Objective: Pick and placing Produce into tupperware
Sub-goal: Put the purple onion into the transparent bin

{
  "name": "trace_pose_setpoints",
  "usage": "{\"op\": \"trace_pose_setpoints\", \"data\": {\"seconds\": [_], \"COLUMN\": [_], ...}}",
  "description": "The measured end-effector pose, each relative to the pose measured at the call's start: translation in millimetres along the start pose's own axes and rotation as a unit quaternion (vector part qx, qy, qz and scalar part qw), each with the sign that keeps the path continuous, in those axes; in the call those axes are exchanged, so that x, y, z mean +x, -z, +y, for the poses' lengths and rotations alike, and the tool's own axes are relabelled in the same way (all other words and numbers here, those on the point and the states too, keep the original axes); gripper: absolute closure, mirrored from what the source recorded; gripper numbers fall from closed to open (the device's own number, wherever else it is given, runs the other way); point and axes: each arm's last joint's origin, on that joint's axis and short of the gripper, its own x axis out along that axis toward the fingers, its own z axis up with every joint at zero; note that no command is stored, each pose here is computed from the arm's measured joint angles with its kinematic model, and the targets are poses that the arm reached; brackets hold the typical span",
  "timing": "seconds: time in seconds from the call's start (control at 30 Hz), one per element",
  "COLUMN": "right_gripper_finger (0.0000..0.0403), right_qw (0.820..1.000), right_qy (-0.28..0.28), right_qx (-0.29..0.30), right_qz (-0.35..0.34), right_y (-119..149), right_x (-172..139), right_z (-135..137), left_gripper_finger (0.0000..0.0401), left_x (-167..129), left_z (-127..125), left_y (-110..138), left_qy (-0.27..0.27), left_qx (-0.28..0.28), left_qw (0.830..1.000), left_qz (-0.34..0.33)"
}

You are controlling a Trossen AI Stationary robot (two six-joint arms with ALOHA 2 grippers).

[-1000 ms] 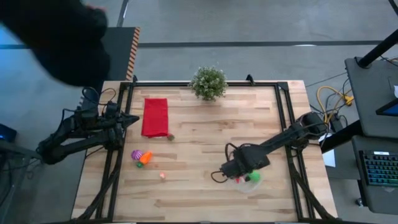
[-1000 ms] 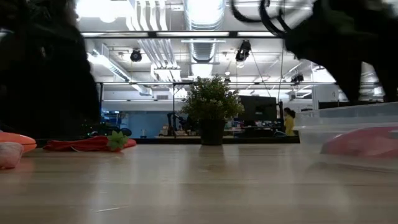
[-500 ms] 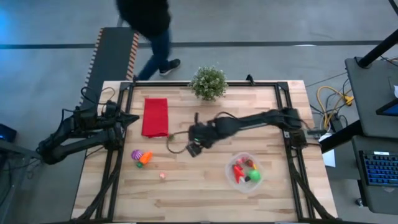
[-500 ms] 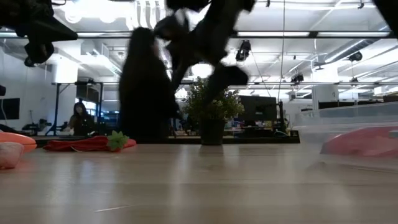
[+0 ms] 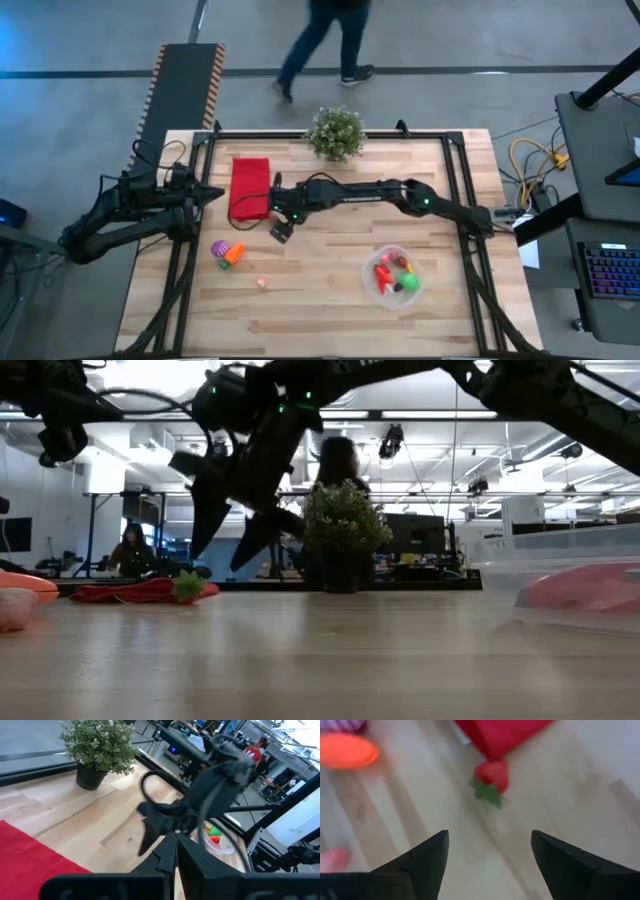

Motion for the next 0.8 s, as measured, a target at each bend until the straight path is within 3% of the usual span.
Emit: {"op": "trace_pose_setpoints", "data": {"seconds": [0.2,0.4,0.5,0.67,0.8], "right_gripper_finger": [0.0129,0.0129,0.0133,0.0141,0.0146], "right_qw": [0.998,0.994,0.992,0.997,0.999], "right_qy": [0.031,-0.019,-0.029,-0.009,0.007], "right_qx": [-0.014,-0.074,-0.077,-0.037,-0.037], "right_qz": [-0.044,-0.080,-0.100,-0.071,-0.038], "right_y": [-6,-12,-13,-9,-8], "right_x": [9,18,30,42,16], "right_z": [-7,-2,-3,-14,-16], "left_gripper_finger": [0.0401,0.0401,0.0401,0.0401,0.0401], "left_x": [0,0,0,0,0], "left_z": [0,0,0,2,6], "left_y": [0,0,0,3,10], "left_qy": [-0.001,-0.002,-0.002,-0.010,-0.030], "left_qx": [0.002,0.004,0.004,0.003,-0.007], "left_qw": [1.000,1.000,1.000,1.000,0.998], "left_qz": [0.000,0.000,0.000,0.014,0.050]}}
